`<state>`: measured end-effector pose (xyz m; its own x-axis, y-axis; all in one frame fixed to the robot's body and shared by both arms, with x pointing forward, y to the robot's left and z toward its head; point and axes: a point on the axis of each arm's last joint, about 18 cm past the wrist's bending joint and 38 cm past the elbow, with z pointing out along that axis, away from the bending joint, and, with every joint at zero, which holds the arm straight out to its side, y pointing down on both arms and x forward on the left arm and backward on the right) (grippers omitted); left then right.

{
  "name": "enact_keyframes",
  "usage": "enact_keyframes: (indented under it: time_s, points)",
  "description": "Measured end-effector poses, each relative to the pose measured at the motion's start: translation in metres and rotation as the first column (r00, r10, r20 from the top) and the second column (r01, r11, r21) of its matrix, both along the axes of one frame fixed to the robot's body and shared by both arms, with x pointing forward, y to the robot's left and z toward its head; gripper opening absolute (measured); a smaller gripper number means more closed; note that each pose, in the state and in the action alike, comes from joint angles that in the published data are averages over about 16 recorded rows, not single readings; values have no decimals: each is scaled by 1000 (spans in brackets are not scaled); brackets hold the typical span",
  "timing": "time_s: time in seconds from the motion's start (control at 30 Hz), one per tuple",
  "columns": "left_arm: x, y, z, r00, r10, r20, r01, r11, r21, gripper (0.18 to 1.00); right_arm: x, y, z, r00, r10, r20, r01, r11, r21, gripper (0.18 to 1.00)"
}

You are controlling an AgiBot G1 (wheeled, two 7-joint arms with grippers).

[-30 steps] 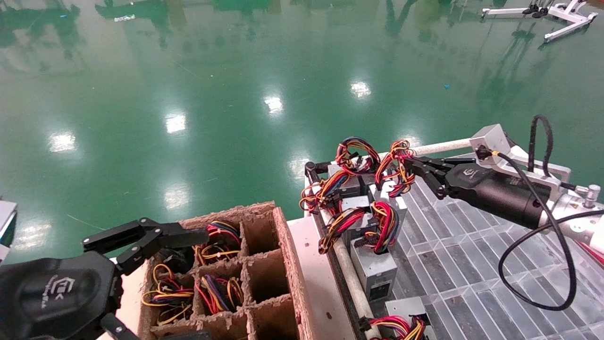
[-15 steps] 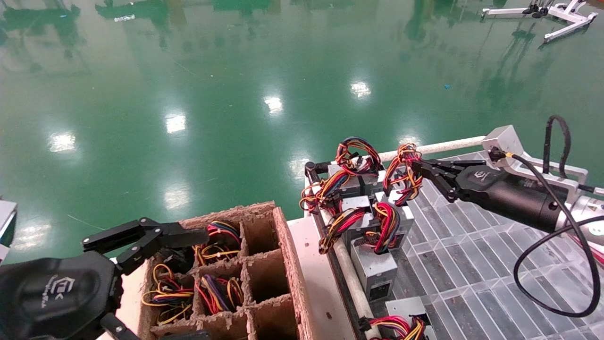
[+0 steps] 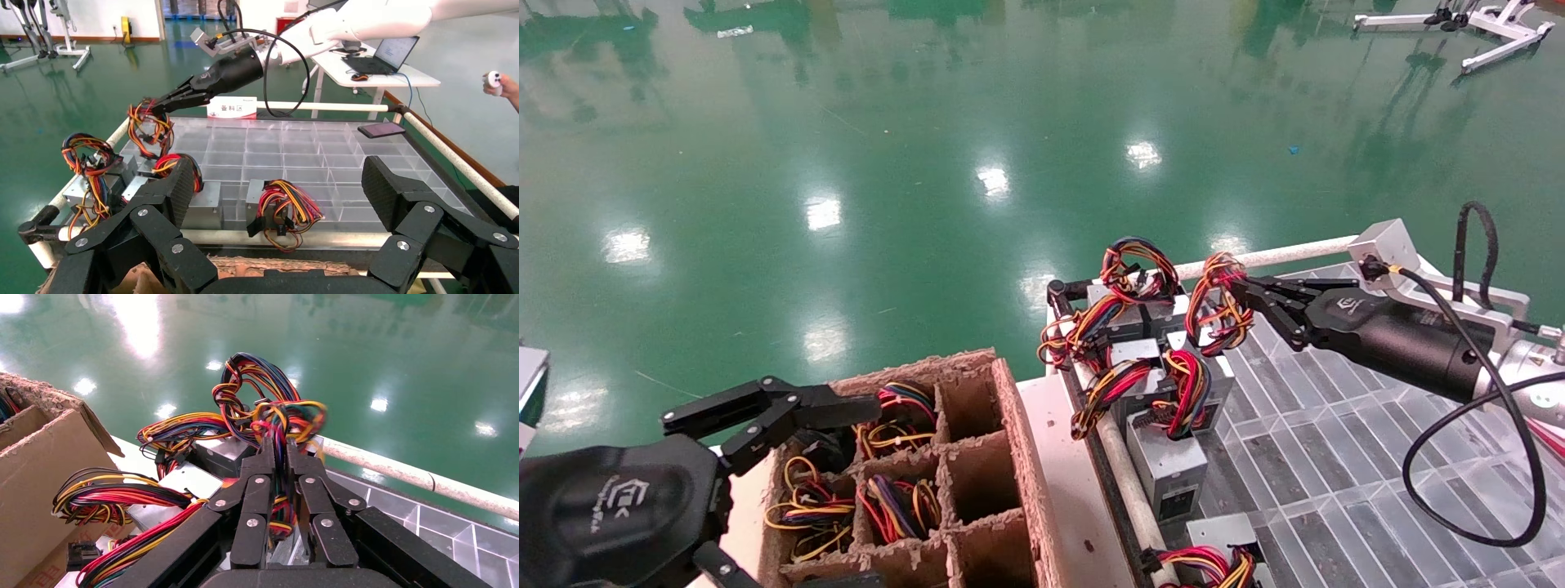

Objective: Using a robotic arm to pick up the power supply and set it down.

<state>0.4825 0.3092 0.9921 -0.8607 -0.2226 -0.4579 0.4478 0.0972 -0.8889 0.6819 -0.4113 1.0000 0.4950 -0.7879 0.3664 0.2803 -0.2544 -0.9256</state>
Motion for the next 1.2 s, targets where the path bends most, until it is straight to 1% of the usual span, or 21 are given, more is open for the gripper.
enact_keyframes:
  time_s: [0.27,0.47,0.67,0.8,0.87,1.0,1.2]
  points:
    - [0,0,0,1000,0,0,0,1000,0,1000,-10,-2,13,999,35,16,-36,999,19,265]
    - [0,0,0,1000,0,0,0,1000,0,1000,-20,-3,27,997,75,33,-76,996,37,351]
    - [0,0,0,1000,0,0,0,1000,0,1000,-29,0,33,992,117,48,-119,992,46,474]
    - [0,0,0,1000,1,0,-1,1000,0,1000,-34,4,34,987,149,59,-152,987,46,580]
    - [0,0,0,1000,1,0,-1,1000,0,1000,-37,7,34,984,168,65,-171,984,44,618]
    - [0,0,0,1000,1,0,-1,1000,0,1000,-44,13,33,975,209,75,-212,977,39,721]
    - [0,0,0,1000,1,0,-1,1000,0,1000,-56,22,32,960,265,87,-268,963,27,831]
